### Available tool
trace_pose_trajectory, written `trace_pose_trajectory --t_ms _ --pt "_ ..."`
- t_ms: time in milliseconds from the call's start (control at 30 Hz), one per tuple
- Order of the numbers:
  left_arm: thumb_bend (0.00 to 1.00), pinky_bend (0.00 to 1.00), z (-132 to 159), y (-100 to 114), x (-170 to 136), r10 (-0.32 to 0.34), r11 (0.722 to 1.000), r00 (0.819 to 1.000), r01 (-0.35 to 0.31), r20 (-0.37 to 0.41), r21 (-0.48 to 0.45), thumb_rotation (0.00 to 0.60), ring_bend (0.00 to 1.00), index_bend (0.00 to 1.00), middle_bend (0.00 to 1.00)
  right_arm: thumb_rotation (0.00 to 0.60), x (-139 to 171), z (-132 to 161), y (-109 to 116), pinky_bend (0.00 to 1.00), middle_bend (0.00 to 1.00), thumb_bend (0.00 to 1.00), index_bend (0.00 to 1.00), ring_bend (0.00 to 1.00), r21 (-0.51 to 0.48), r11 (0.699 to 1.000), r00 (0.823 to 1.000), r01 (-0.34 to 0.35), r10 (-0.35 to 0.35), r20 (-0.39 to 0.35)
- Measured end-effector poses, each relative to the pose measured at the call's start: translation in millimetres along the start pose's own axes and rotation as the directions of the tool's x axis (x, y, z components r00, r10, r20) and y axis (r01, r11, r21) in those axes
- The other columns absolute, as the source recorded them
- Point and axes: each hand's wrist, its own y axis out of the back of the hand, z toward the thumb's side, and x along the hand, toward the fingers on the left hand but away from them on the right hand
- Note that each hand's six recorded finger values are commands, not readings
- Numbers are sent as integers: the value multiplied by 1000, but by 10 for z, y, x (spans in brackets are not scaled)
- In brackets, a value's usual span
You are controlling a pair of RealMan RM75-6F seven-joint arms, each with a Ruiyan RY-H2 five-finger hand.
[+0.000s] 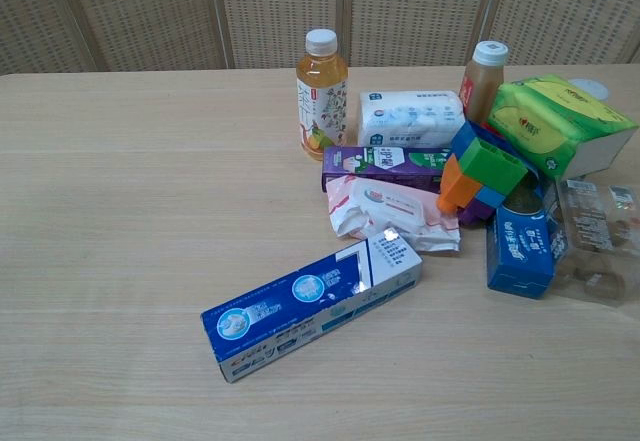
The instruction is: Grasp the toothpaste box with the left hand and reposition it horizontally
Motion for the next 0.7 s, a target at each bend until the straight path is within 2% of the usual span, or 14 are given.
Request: trace_pose_trajectory --t_ms 433,600,700 --pt "203 0 108 -23 100 -38 999 998 38 40 2 600 0 25 11 315 26 5 -4 0 0 29 0 0 -12 1000 1000 0 0 7" --pt "203 0 293 -114 219 -93 995 990 96 107 -21 600 0 2 5 314 24 23 -4 0 0 30 0 0 -12 1000 1000 -4 4 3" --pt "204 0 451 -206 317 -141 989 976 145 168 -15 600 0 1 4 314 20 26 25 0 0 30 0 0 -9 1000 1000 0 0 2"
